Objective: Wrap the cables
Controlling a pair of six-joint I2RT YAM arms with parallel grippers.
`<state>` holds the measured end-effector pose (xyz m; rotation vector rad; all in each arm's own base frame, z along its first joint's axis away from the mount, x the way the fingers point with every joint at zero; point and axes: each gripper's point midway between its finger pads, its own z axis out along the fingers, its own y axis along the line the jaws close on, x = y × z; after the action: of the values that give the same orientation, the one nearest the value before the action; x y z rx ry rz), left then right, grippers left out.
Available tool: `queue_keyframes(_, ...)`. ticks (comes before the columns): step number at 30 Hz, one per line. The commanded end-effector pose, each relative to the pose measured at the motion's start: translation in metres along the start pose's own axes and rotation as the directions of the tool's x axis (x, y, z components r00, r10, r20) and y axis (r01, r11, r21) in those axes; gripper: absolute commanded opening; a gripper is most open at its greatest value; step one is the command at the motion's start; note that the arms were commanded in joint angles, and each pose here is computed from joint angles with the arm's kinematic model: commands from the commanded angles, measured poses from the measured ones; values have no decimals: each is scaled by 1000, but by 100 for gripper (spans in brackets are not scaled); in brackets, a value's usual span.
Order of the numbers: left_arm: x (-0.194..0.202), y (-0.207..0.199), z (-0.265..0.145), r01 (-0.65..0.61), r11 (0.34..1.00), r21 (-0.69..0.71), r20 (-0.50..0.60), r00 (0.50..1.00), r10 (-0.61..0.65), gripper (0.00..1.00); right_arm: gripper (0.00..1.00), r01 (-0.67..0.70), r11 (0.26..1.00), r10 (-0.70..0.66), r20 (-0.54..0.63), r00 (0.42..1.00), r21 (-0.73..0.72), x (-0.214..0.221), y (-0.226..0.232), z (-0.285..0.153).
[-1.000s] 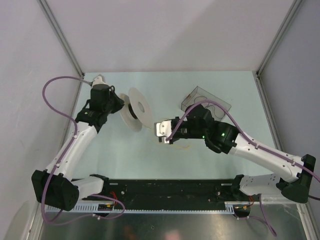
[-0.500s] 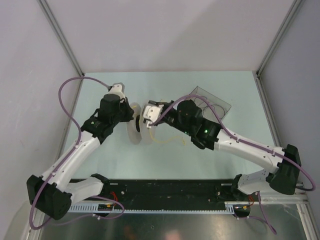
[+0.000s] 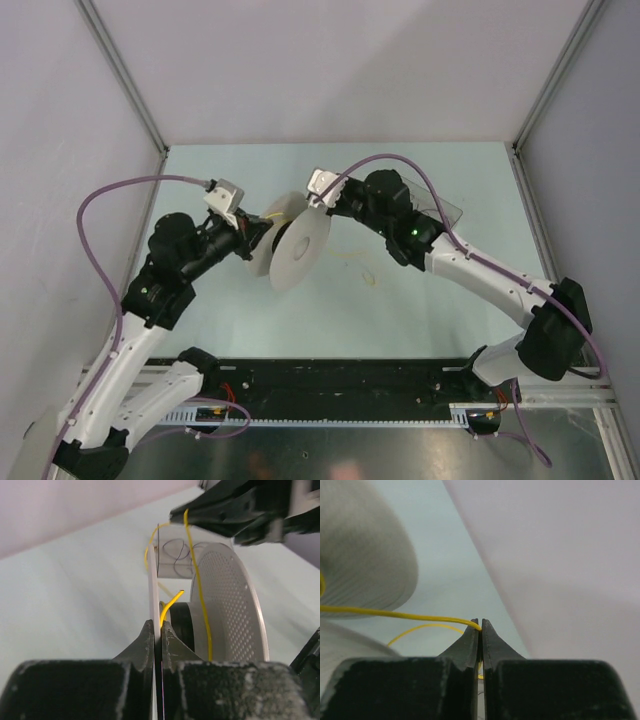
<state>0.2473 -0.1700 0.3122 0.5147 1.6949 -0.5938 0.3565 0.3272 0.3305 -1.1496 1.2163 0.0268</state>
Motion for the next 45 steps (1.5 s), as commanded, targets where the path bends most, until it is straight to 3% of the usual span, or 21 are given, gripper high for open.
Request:
queue_keyframes(1,-43,-35,-25,-70,983,169,107,993,53,0,4,-106,992,109,-60,992,62,25,-43,-6)
queue_keyframes(4,-79,-37,-35,-69,984,161,164,986,42,0,16,-213,976,206,-119,971,-52,49,-23,-14)
queue_keyframes(10,-148,-24,-48,-17,997,69,277,961,-3,0,65,-387,902,352,-189,917,-194,61,14,-34)
queue_keyframes(14,-184,-19,-53,40,999,31,342,938,-48,0,81,-473,851,429,-217,877,-229,61,33,-48)
queue_keyframes(20,-222,-15,-60,104,994,11,429,898,-99,0,90,-539,807,491,-233,839,-241,60,47,-66)
queue_keyframes(32,-303,-49,-101,24,991,130,594,799,-97,0,99,-512,794,497,-135,857,-328,42,54,-67)
queue_keyframes(39,-303,-49,-94,63,985,163,583,799,-147,0,99,-500,773,559,46,828,-390,-11,54,-59)
queue_keyframes(45,-298,-50,-87,81,978,191,569,803,-178,0,98,-492,843,530,178,829,-216,-15,28,-30)
